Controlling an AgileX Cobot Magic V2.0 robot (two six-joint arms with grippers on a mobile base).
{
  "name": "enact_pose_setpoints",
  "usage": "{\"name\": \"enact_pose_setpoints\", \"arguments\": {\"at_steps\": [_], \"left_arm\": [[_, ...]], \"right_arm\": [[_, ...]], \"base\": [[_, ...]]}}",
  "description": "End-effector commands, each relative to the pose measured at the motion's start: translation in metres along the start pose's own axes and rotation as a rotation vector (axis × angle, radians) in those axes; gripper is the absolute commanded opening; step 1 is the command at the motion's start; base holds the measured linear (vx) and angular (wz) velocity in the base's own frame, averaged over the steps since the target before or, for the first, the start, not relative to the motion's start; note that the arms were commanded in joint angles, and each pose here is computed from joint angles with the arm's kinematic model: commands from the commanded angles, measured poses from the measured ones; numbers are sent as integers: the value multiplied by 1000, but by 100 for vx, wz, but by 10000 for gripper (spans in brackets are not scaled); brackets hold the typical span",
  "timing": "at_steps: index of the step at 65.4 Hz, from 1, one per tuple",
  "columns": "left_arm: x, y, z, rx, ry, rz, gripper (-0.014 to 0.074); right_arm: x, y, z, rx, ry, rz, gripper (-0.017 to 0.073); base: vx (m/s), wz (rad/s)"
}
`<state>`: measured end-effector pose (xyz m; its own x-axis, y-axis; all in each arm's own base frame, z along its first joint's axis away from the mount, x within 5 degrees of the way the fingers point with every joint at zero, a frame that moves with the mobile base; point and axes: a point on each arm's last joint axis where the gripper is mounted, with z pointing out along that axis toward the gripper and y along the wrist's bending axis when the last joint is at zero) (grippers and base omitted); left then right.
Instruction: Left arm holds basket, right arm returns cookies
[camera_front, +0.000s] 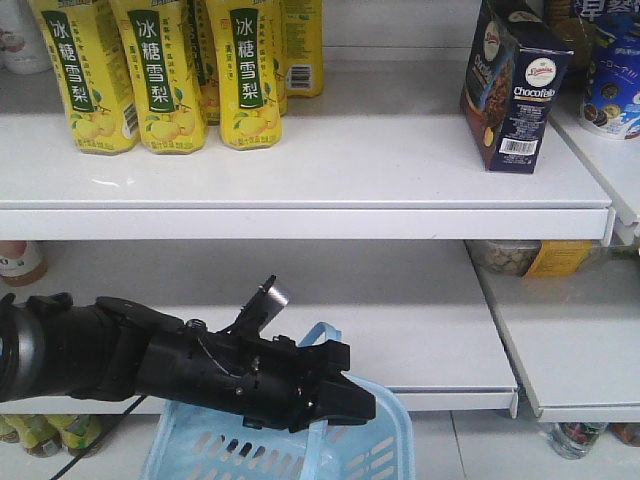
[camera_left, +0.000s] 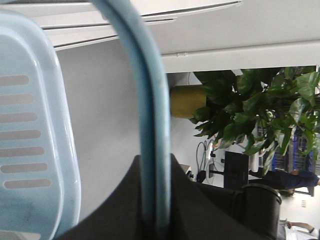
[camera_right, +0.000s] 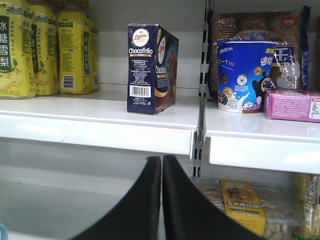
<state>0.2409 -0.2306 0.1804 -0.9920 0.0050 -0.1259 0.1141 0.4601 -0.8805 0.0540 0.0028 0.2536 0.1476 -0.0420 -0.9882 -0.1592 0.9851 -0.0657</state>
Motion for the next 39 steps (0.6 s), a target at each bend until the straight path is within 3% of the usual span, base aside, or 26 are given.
{"name": "enact_pose_setpoints", "arguments": {"at_steps": [1, 16, 24, 32, 39], "left_arm": [[1, -27, -9, 40, -34, 124, -6], [36, -53, -33, -71, -152, 284, -6], [53, -58, -51, -107, -226, 328, -6], [66, -53, -68, -152, -292, 357, -6], [79, -49, -88, -203, -328, 484, -6]], "right_arm": [[-10, 2, 0, -28, -26, 14, -9], [-10, 2, 0, -28, -26, 14, -9], [-10, 2, 0, -28, -26, 14, -9], [-10, 2, 0, -28, -26, 14, -9], [-10, 2, 0, -28, -26, 14, -9]], "base": [[0, 0], [0, 0], [0, 0], [0, 0], [0, 0]]}}
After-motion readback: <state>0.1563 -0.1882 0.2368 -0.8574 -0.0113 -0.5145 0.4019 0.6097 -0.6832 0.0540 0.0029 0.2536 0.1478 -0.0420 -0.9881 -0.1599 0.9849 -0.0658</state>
